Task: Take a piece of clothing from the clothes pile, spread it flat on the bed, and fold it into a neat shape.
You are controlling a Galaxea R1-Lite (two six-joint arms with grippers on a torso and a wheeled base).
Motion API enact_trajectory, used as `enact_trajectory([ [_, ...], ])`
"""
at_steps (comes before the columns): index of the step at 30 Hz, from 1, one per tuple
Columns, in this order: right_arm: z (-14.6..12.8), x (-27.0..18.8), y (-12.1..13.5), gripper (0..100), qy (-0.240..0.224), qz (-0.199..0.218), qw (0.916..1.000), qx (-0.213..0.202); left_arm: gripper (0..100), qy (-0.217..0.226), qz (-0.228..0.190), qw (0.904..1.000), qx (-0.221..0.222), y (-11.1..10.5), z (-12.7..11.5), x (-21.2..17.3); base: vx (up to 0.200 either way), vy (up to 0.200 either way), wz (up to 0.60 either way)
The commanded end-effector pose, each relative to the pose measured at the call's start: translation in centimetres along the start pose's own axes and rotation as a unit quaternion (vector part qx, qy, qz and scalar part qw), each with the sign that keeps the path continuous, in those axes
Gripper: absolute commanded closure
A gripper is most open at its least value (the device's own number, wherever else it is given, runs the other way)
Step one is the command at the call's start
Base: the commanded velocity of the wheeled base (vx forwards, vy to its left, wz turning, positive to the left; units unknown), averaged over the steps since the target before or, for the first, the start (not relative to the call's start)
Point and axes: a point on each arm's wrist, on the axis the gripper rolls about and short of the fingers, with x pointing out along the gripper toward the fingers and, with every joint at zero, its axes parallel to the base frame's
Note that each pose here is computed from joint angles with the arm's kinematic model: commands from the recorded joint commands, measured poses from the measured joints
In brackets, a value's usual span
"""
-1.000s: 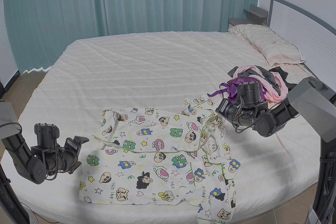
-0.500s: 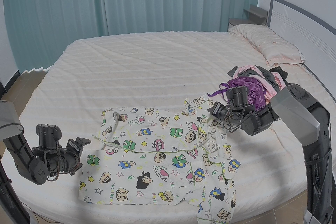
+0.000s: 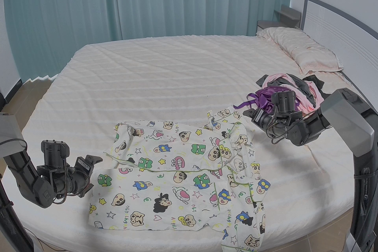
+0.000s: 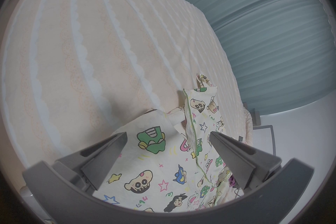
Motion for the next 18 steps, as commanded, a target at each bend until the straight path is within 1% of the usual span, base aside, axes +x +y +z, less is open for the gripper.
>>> enact_trajectory([
  [1,1.3,-3.0,-1.2,0,0.003,-0.010,0.9999,0.009,0,0.001,0.001,1.0000,0.000,0.0,-0.1,0.0,0.000,0.000,0.00],
  [2,0.8,-4.3,-2.4,0,0.030,-0.016,0.9993,0.013,0,0.002,0.001,1.0000,-0.001,0.0,-0.1,0.0,0.000,0.000,0.00],
  [3,0.5,-5.1,-3.0,0,0.044,-0.015,0.9988,0.015,0,0.004,0.000,1.0000,0.000,0.0,-0.2,0.0,0.000,0.000,0.00],
  [4,0.2,-5.8,-3.6,0,0.057,-0.014,0.9981,0.019,0,0.004,0.000,1.0000,0.001,-0.1,-0.3,0.0,0.000,0.000,0.00],
  [5,0.2,-5.8,-3.6,0,0.057,-0.014,0.9981,0.019,0,0.004,0.000,1.0000,0.001,-0.1,-0.3,0.0,0.000,0.000,0.00],
  [6,-0.5,-7.0,-4.6,0,0.077,-0.006,0.9967,0.025,0,0.006,-0.002,1.0000,0.001,-0.1,-0.4,0.0,0.000,0.000,0.00],
  [8,-1.7,-7.8,-5.8,0,0.099,0.001,0.9946,0.029,0,0.008,-0.002,1.0000,0.002,-0.1,-0.5,0.0,0.000,0.000,0.00],
  [13,-3.6,-8.6,-7.4,0,0.113,0.021,0.9929,0.031,0,0.012,0.000,0.9999,0.005,-0.1,-0.8,-0.1,0.000,0.000,0.00],
  [18,-4.4,-8.7,-7.6,0,0.137,0.041,0.9891,0.036,0,0.013,0.000,0.9999,0.005,-0.1,-0.8,-0.1,0.000,0.000,0.00],
])
